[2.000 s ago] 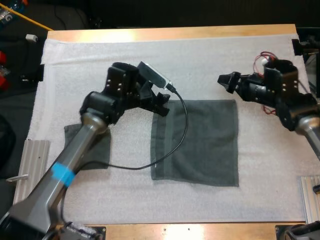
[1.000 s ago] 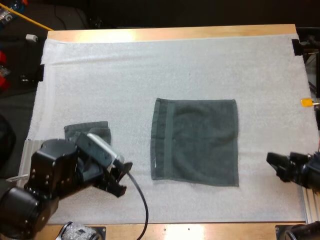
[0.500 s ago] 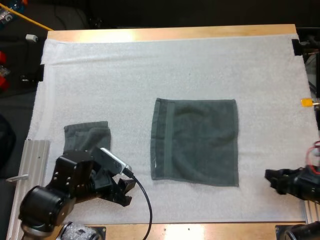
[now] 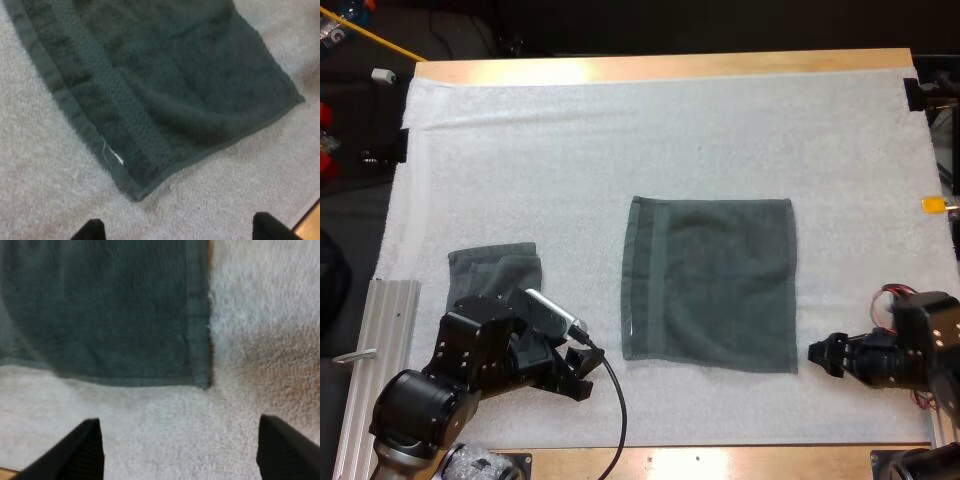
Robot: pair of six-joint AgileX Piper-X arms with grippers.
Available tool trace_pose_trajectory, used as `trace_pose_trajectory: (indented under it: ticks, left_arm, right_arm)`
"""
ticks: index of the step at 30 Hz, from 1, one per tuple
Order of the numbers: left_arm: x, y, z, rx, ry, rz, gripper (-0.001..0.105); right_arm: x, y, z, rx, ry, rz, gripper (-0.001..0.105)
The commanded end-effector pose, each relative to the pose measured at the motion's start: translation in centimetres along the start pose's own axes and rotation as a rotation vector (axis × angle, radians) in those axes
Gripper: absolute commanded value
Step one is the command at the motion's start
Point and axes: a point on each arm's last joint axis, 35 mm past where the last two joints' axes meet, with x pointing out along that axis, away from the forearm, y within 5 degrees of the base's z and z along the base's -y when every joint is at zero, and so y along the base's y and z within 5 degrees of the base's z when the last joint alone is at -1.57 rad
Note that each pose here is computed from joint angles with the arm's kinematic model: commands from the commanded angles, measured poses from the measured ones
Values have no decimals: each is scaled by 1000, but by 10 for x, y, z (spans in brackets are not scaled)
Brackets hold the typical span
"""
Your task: Pick towel from pile, fold and stack
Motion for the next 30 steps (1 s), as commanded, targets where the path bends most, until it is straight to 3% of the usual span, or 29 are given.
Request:
trace_pose_trajectory:
  ticks: [1,14,23,30]
  left_arm:
    - [-1,-1,1,-8,-11,-11,58]
    - [3,-1,4,-16,-6,-24,58]
    - [11,2,7,-35,31,-15,58]
    - [11,2,7,-39,36,-31,58]
  right_arm:
    - [6,-1,1,4,16,23,63]
    - [52,-13,13,85,111,102,63]
    - [83,-4,18,70,191,111,63]
    - [101,-7,23,172,194,82,63]
